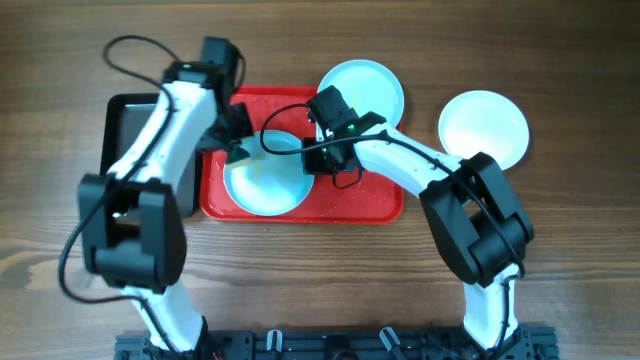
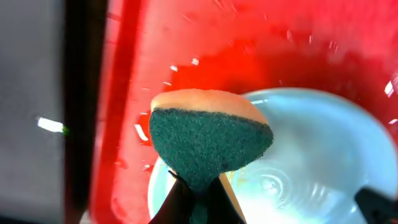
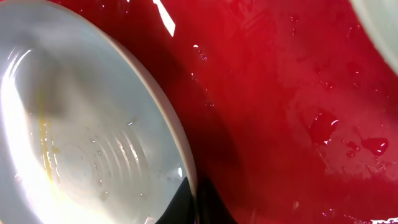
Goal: Clean dirty plates on tray and stack at the side
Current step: 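Bring the sponge with the left gripper onto the light-blue plate, then scrub the light-blue plate with the sponge while the right gripper holds it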
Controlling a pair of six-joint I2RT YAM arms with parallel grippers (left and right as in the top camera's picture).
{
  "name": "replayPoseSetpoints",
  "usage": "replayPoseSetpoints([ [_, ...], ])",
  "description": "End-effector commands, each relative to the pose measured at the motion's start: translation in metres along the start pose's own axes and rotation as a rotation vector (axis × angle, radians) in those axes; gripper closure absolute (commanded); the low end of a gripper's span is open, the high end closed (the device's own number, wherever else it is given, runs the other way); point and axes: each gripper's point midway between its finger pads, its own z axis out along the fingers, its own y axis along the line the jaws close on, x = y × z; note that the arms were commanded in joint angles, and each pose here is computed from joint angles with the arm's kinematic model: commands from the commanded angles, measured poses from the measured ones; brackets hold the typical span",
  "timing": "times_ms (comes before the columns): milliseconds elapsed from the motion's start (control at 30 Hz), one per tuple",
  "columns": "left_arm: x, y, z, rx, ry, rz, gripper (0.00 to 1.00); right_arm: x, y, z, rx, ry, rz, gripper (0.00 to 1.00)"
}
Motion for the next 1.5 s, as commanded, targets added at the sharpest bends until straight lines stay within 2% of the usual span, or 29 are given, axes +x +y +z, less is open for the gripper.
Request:
replayPoseSetpoints([
  [0, 0.018, -0.009, 0.025, 0.013, 0.090, 0.102, 0.96, 0.006, -0.012, 0.013, 0.005, 0.037, 0.012, 0.96],
  [167, 0.050, 0.000, 0.050, 0.007, 0.179, 0.133, 0.96, 0.008, -0.019, 0.021, -0.098, 0.105, 0.044, 0.96],
  [300, 0.081, -0.019, 0.077, 0.140, 0.233, 0.157, 0.96, 0.008, -0.016, 0.023, -0.129, 0.112, 0.034, 0.96],
  [500, 0.118, -0.091, 0.063, 0.492, 0.294, 0.378, 0.96, 0.008, -0.016, 0.023, -0.130, 0.110, 0.033, 0.96],
  [633, 0.141, -0.116, 0.059, 0.505, 0.308, 0.488, 0.96, 0.008, -0.016, 0.023, -0.129, 0.111, 0.033, 0.96],
  [700, 0.138, -0.116, 0.064, 0.451, 0.284, 0.471, 0.96, 0.008, -0.016, 0.023, -0.129, 0.112, 0.033, 0.96],
  [867, 0.083, -0.085, 0.083, 0.235, 0.118, 0.158, 0.96, 0.009, -0.017, 0.023, -0.127, 0.117, 0.035, 0.96],
  [900, 0.065, -0.065, 0.087, 0.156, 0.066, 0.023, 0.96, 0.010, -0.017, 0.023, -0.125, 0.120, 0.036, 0.96],
  [967, 0.051, -0.032, 0.090, 0.028, 0.020, -0.135, 0.96, 0.011, -0.018, 0.023, -0.124, 0.123, 0.037, 0.96],
  [1067, 0.050, 0.025, 0.087, -0.207, -0.020, -0.320, 0.96, 0.011, -0.018, 0.023, -0.122, 0.121, 0.037, 0.96],
  [1200, 0.067, 0.066, 0.077, -0.382, 0.022, -0.350, 0.96, 0.010, -0.020, 0.024, -0.115, 0.119, 0.047, 0.96],
  [1367, 0.079, 0.073, 0.073, -0.422, 0.069, -0.331, 0.96, 0.009, -0.022, 0.023, -0.118, 0.120, 0.057, 0.96],
  [1467, 0.066, 0.079, 0.072, -0.456, 0.001, -0.312, 0.96, 0.009, -0.023, 0.023, -0.118, 0.120, 0.058, 0.96],
])
